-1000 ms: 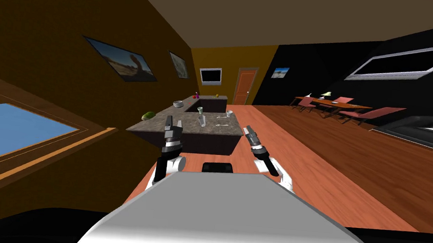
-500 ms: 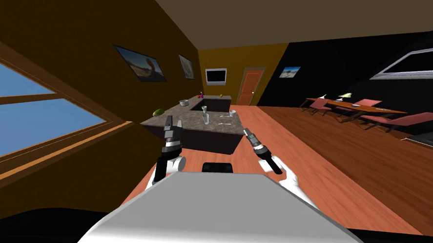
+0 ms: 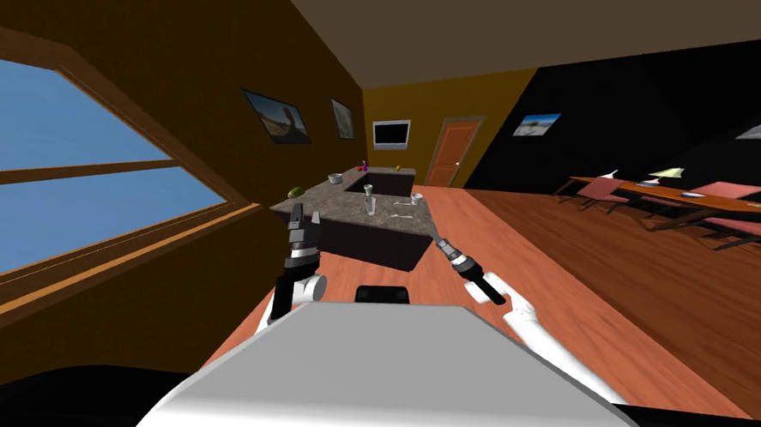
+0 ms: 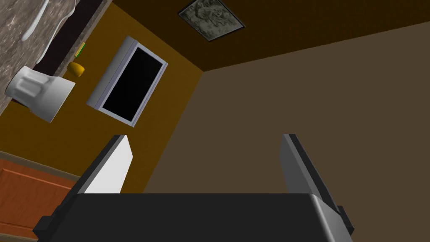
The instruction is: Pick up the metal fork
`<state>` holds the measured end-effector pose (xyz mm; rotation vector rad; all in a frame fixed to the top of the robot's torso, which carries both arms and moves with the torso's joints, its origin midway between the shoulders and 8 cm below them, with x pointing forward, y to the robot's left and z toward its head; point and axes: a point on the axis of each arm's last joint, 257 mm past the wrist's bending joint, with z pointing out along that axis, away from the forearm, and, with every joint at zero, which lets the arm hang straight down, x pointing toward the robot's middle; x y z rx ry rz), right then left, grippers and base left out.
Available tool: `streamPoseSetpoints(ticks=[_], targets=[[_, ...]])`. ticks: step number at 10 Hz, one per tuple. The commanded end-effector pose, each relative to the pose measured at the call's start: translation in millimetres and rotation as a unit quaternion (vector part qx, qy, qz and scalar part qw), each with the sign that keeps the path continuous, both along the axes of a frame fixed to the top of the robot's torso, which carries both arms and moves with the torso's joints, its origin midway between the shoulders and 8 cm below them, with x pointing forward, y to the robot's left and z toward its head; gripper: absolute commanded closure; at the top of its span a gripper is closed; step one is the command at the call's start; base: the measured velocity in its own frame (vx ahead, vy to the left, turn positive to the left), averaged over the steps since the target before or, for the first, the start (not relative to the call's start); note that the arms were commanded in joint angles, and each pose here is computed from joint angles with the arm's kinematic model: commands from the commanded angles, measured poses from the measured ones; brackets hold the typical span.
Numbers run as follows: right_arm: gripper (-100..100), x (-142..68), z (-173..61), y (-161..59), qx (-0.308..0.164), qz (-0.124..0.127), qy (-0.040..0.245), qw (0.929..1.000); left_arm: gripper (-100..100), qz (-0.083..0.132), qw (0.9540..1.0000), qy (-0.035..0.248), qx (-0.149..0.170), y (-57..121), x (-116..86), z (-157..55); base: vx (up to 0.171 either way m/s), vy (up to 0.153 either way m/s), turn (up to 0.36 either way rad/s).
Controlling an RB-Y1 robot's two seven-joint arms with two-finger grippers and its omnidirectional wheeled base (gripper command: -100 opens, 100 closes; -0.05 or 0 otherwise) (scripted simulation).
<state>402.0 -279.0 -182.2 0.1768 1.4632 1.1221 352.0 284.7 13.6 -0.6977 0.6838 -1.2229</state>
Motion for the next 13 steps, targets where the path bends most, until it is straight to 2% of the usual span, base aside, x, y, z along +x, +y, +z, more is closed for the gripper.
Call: streamPoseSetpoints(ticks=[1, 2, 3, 4, 5, 6, 7, 8, 9, 10, 11, 12, 13], targets=[[-100, 2, -11, -10, -0.030, 0.003, 0.013, 0.9995, 0, 0.000, 1.0000, 0.000, 0.000, 0.0, 0, 0, -0.065, 0.016, 0.115], [-100, 2, -23, -15, -0.059, 0.012, 0.021, 0.9979, 0, 0.000, 1.0000, 0.000, 0.000, 0.1, 0, 0, -0.061, 0.031, 0.214], [-100, 2, -28, -25, -0.073, 0.010, 0.029, 0.9969, 0, 0.000, 1.0000, 0.000, 0.000, 0.0, 0, 0, -0.044, 0.021, 0.134], [-100, 1, -39, -30, -0.102, 0.020, 0.037, 0.9939, 0, 0.000, 1.0000, 0.000, 0.000, 0.1, 0, 0, -0.056, 0.031, 0.220], [-100, 0, -45, -42, -0.115, 0.015, 0.047, 0.9921, 0, 0.000, 1.0000, 0.000, 0.000, 0.0, 0, 0, -0.044, 0.029, 0.137], [-100, -1, -54, -47, -0.143, 0.026, 0.055, 0.9878, 0, 0.000, 1.0000, 0.000, 0.000, 0.1, 0, 0, -0.044, 0.050, 0.263], [-100, -2, -60, -62, -0.158, 0.020, 0.065, 0.9851, 0, 0.000, 1.0000, 0.000, 0.000, 0.0, 0, 0, -0.036, 0.035, 0.122], [-100, -5, -73, -73, -0.187, 0.027, 0.079, 0.9788, 0, 0.000, 1.0000, 0.000, 0.000, 0.1, 0, 0, -0.034, 0.054, 0.231], [-100, -5, -74, -83, -0.200, 0.024, 0.085, 0.9759, 0, 0.000, 1.0000, 0.000, 0.000, 0.0, 0, 0, -0.024, 0.045, 0.141], [-100, -9, -86, -96, -0.228, 0.031, 0.099, 0.9681, 0, 0.000, 1.0000, 0.000, 0.000, 0.1, 0, 0, -0.023, 0.051, 0.256], [-100, -10, -87, -107, -0.241, 0.027, 0.105, 0.9645, 0, 0.000, 1.0000, 0.000, 0.000, 0.0, 0, 0, -0.021, 0.044, 0.124], [-100, -15, -98, -121, -0.270, 0.034, 0.121, 0.9547, 0, 0.000, 1.0000, 0.000, 0.000, 0.1, 0, 0, -0.025, 0.061, 0.247], [-100, -15, -98, -132, -0.280, 0.029, 0.127, 0.9511, 0, 0.000, 1.0000, 0.000, 0.000, 0.0, 0, 0, -0.011, 0.051, 0.130]])
